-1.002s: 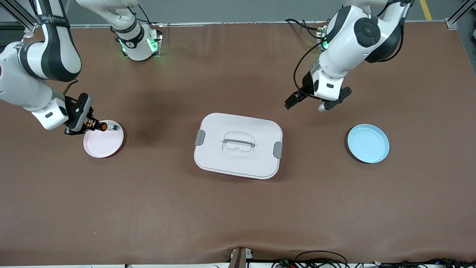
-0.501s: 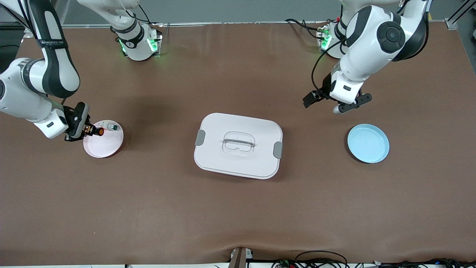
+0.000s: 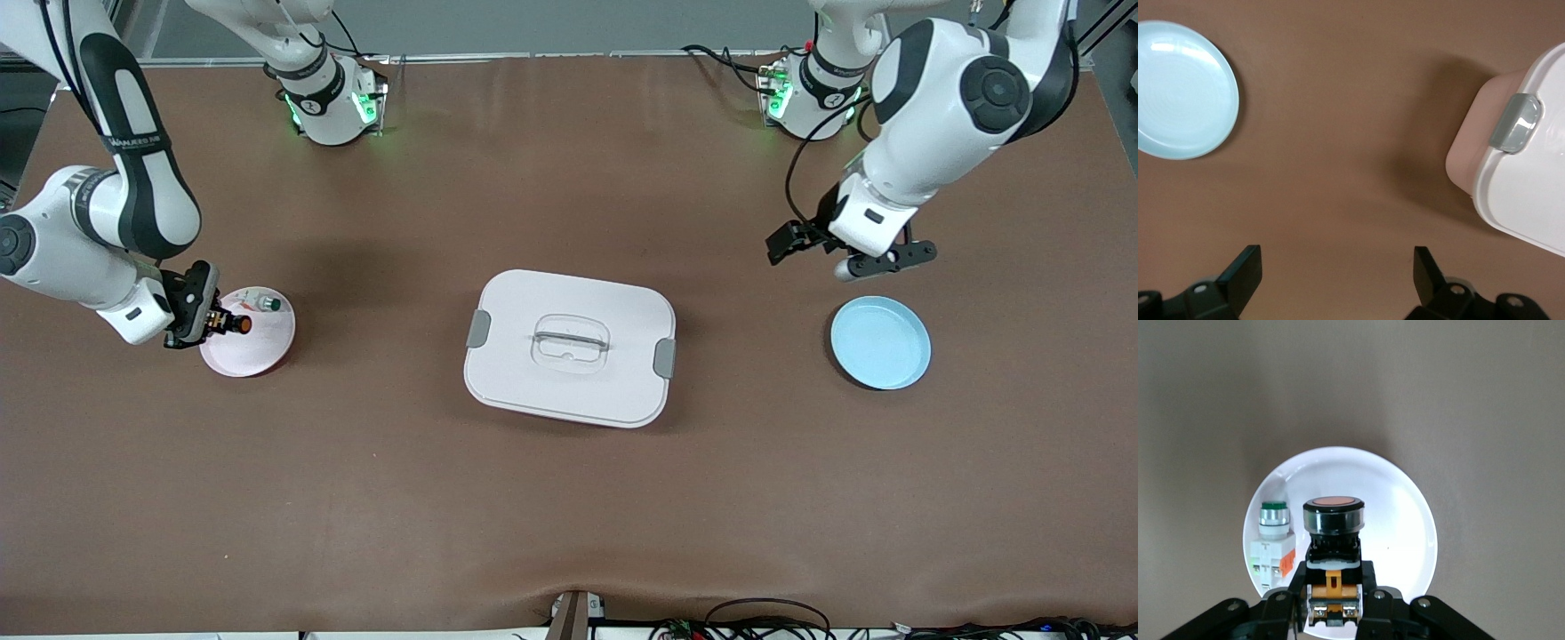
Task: Transfer orange switch to right arm and place
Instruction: 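Lower the switch onto the white plate while the left gripper withdraws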
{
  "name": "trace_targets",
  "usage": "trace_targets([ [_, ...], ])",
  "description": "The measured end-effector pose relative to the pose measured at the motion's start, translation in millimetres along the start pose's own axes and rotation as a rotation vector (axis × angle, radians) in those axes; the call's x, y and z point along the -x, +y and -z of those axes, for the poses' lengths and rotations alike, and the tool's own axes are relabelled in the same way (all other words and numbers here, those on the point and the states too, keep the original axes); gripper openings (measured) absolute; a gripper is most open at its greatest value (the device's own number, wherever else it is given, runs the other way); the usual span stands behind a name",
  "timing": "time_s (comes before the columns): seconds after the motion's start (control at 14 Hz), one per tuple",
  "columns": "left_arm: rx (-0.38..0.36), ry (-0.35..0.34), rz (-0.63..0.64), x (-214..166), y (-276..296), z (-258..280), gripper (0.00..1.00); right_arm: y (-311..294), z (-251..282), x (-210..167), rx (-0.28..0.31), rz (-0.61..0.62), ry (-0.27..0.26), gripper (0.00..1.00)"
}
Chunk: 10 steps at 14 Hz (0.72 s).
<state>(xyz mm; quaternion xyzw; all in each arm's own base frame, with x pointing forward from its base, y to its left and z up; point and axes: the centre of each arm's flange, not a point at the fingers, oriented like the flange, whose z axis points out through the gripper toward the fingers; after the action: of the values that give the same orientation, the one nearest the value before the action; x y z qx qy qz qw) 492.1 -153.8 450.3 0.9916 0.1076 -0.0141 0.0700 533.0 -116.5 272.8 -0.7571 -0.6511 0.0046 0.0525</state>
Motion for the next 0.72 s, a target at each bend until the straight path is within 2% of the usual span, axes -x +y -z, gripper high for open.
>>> trace_targets([
  [0.21, -0.077, 0.042, -0.058, -12, -25, 8, 1.0, 3, -7, 3, 0.023, 0.019, -0.006, 0.33],
  [0.43, -0.087, 0.058, -0.094, -21, -46, 20, 1.0, -1, -21, 6, 0.052, 0.039, -0.016, 0.33],
  [0.72, -0.089, 0.062, -0.123, -40, -80, 59, 1.0, -6, -38, 8, 0.063, 0.045, -0.025, 0.33],
])
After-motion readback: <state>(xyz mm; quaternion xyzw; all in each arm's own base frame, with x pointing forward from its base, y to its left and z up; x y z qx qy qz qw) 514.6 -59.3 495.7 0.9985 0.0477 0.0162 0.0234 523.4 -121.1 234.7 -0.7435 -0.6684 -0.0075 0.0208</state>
